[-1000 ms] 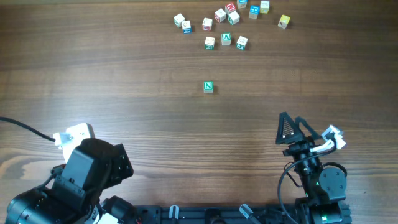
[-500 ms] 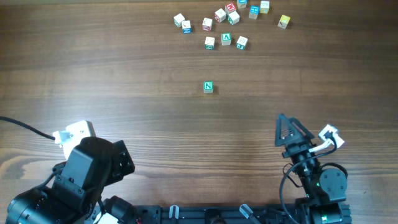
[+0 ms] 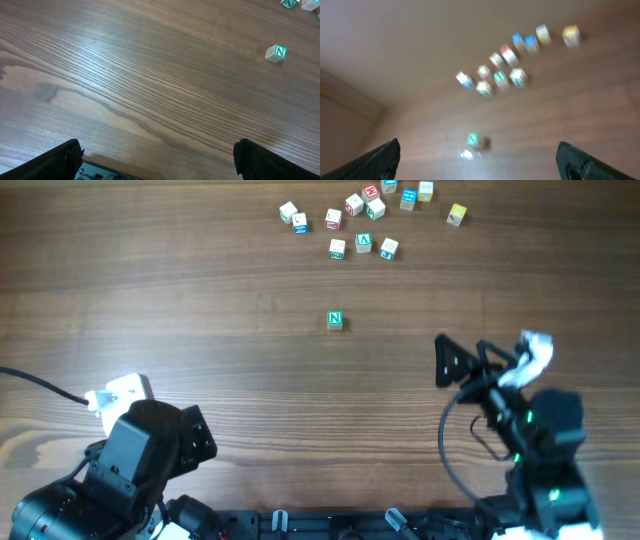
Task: Form a tower
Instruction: 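Reach the right gripper forward to the green A block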
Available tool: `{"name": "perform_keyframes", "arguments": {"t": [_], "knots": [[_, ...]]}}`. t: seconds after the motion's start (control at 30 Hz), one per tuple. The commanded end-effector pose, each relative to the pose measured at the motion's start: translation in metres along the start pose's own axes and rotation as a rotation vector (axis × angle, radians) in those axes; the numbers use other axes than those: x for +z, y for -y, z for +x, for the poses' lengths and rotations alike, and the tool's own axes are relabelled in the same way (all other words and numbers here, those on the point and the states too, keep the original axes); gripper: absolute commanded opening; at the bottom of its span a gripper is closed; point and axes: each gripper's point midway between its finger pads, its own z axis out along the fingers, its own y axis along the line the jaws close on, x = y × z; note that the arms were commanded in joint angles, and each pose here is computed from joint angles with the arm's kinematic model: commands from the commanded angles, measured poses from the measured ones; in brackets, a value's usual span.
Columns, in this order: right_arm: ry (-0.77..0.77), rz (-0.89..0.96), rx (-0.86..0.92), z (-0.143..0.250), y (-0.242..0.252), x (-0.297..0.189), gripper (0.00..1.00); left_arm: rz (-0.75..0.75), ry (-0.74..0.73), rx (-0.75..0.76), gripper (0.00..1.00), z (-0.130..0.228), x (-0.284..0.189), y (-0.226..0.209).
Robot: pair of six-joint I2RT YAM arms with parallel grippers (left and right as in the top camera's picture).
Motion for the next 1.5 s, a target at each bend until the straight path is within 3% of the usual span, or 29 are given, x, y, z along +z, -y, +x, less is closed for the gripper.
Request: {"name": "perform_keyframes", "arguments": {"t": [0.0,0.13,0.57,0.8,1.13,1.47], "knots": [[-0.101,0.055,-0.080,-0.023,-0.010,0.014,1.00,-0.001,-0.004,-0.016,1.00,0.001,0.001,0.000],[-0.258,0.055,-0.032,-0.019,-0.018,0.035,0.99,-0.001,-0.004,-0.016,1.00,0.001,0.001,0.000],[-0.413,-0.010,-0.130,0.004,-0.003,0.146,0.99,-0.001,-0.004,-0.016,1.00,0.001,0.001,0.000],[-0.410,0.108,-0.251,0.001,0.006,0.210,0.98,-0.001,-0.004,-0.016,1.00,0.001,0.001,0.000],[-0.264,0.097,-0.347,0.019,0.012,0.309,0.93,-0.001,-0.004,-0.016,1.00,0.001,0.001,0.000],[-0.294,0.067,-0.388,0.041,0.003,0.385,0.79,-0.001,-0.004,-0.016,1.00,0.001,0.001,0.000]]}}
